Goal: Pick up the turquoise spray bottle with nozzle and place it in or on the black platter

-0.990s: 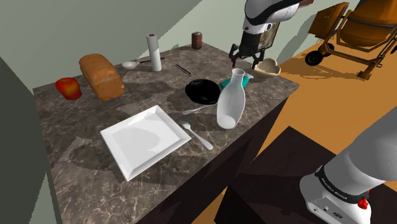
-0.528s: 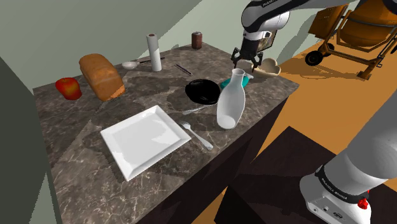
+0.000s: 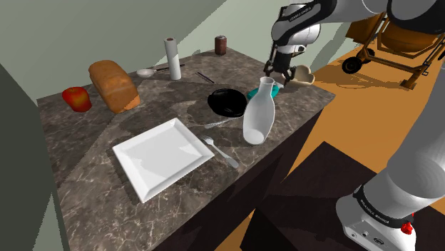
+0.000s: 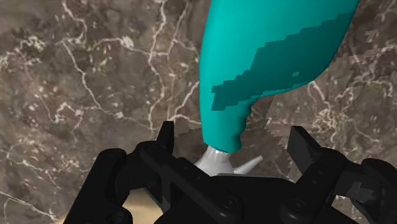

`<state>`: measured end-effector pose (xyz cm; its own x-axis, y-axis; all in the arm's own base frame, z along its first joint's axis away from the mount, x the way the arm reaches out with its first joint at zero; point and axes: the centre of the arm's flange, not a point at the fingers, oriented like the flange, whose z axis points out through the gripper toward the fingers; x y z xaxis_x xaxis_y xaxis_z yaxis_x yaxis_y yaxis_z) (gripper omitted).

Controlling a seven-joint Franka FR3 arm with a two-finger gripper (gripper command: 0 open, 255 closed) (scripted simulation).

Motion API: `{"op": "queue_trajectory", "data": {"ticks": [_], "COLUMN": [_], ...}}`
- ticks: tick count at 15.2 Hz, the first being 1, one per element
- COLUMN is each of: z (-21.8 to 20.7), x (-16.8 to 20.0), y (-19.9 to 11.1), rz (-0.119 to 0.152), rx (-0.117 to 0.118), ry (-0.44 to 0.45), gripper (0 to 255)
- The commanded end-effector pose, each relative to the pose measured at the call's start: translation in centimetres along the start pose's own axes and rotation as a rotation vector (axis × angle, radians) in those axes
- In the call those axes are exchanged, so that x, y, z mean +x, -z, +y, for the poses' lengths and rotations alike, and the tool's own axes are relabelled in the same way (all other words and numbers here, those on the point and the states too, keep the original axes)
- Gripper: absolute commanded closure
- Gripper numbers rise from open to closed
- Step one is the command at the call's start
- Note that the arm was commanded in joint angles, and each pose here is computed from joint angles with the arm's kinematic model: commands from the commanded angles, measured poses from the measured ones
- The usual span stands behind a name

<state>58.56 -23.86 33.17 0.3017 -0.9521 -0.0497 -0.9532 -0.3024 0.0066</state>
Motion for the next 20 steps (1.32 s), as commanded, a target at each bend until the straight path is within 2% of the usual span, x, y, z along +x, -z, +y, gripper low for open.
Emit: {"op": "queue_trajectory", "data": {"ticks": [1, 5, 13, 14, 20], "z": [0.0, 0.0, 0.0, 0.0, 0.0], "x": [0.2, 0.2, 0.2, 0.2, 0.2], "y": [-1.1, -3.5, -3.5, -3.5, -3.5], "rz": [0.0, 0.0, 0.0, 0.0, 0.0], "rx": [0.0, 0.0, 0.0, 0.0, 0.0], "ry": [-0.005, -0.005, -0.005, -0.005, -0.005], "gripper": [0, 0, 0, 255, 255]}}
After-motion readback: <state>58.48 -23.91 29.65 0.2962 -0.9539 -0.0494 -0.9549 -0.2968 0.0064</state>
